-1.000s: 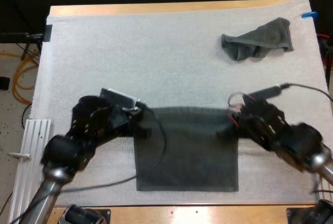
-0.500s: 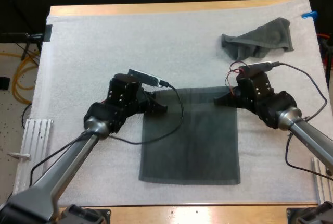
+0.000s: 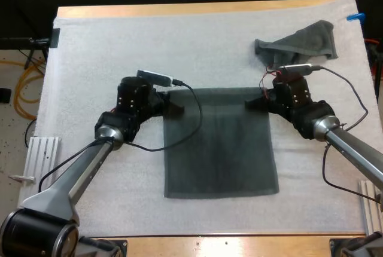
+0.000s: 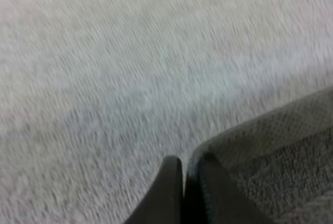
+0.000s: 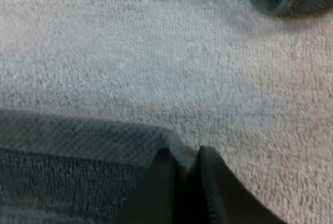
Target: Pick towel from pile fold and stack
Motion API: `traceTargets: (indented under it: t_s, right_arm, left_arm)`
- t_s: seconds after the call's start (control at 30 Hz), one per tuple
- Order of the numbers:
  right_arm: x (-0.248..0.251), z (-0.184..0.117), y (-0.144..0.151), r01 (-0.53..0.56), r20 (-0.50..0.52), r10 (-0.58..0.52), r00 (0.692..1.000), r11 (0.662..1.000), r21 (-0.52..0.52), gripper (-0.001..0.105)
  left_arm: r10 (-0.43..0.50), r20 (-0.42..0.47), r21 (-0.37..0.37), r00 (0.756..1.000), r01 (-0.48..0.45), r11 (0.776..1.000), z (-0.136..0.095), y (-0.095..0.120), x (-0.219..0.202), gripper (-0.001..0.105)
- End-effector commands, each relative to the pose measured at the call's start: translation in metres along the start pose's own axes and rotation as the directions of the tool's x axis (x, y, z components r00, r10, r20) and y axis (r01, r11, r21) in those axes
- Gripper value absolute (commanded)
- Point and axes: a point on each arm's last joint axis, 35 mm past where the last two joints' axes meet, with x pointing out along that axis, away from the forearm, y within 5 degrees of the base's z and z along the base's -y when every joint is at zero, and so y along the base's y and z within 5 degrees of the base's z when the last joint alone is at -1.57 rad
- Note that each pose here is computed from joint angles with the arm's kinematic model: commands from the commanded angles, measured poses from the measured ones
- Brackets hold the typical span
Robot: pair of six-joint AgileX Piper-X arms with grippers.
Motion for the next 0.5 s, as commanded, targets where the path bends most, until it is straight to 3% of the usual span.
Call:
traceTargets:
  t_s: [0.0, 0.23, 0.3, 0.43, 0.47]
  right_arm:
    - [-0.001, 0.003, -0.006, 0.045, 0.009, -0.045, 0.999, 0.999, 0.001, 0.0]
    - [-0.001, 0.006, -0.006, 0.048, 0.041, -0.048, 0.998, 0.999, 0.005, 0.003]
    - [-0.001, 0.008, -0.007, 0.048, 0.055, -0.048, 0.997, 0.999, 0.008, 0.014]
    - [-0.001, 0.012, -0.007, 0.05, 0.095, -0.051, 0.994, 0.999, 0.012, 0.05]
    - [-0.001, 0.013, -0.007, 0.05, 0.1, -0.051, 0.994, 0.999, 0.013, 0.054]
  left_arm:
    - [0.028, 0.048, -0.008, 0.998, -0.027, 1.0, 0.007, 0.004, -0.002, 0.0]
    - [-0.035, 0.107, 0.042, 0.994, 0.031, 0.999, 0.015, 0.002, -0.004, 0.004]
    - [-0.036, 0.11, 0.044, 0.993, 0.031, 0.999, 0.016, 0.002, -0.004, 0.009]
    - [-0.037, 0.114, 0.049, 0.993, 0.032, 0.998, 0.016, 0.002, -0.004, 0.025]
    - [-0.038, 0.116, 0.05, 0.993, 0.032, 0.998, 0.017, 0.001, -0.004, 0.028]
